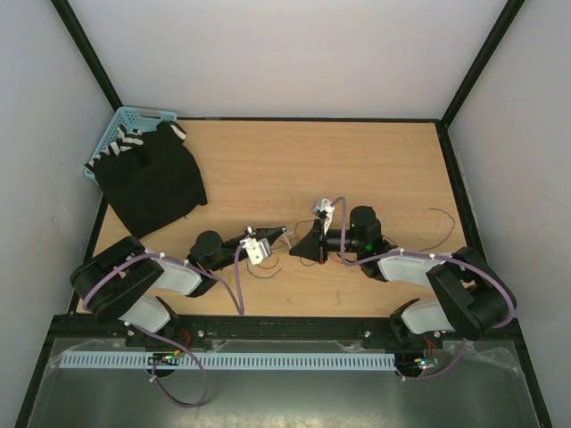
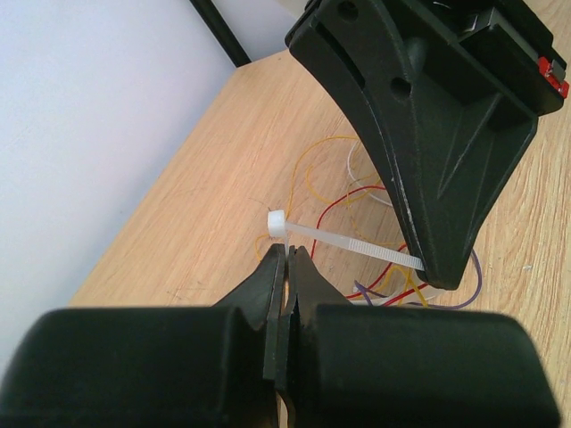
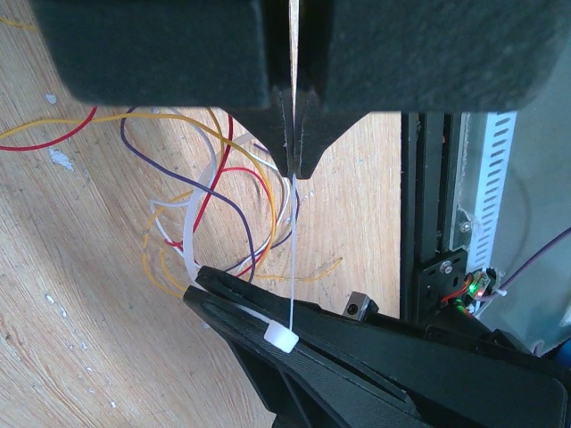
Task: Zip-tie the wires
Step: Tie the cable at the center of the board.
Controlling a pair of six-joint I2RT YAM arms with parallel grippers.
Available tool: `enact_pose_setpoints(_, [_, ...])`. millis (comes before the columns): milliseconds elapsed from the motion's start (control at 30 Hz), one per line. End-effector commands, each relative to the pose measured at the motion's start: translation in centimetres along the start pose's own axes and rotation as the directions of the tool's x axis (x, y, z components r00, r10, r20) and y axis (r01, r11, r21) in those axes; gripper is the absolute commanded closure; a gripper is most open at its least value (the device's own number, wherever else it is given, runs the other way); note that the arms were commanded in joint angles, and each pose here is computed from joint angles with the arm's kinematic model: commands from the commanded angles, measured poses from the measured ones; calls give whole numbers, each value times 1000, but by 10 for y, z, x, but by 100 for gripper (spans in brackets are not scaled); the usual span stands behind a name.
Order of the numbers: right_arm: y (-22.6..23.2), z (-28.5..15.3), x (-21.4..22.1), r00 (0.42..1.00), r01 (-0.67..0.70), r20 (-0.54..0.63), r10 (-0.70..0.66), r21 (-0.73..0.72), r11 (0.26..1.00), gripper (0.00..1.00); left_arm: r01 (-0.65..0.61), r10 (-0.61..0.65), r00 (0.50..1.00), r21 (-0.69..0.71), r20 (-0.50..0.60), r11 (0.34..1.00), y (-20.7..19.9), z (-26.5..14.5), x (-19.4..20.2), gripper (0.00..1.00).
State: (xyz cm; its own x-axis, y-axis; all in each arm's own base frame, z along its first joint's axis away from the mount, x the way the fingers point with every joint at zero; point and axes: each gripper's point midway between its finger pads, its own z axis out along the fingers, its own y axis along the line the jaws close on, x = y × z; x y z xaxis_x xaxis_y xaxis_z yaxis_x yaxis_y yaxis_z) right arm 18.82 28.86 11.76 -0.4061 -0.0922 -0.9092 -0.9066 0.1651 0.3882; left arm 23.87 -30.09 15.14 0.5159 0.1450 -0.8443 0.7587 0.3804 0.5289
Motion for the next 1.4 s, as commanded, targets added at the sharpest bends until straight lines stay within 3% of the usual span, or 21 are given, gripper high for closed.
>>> enact_pose_setpoints(0, [6, -2, -6, 1000, 24, 12, -24, -25, 999, 100, -6, 6, 999, -16, 36, 1000, 3, 3, -9, 100])
enact_pose_setpoints(1367, [-4, -3, -11, 1000, -1, 21, 1, 13, 1000, 100, -50, 50, 997, -3, 57, 999, -1, 1, -17, 100])
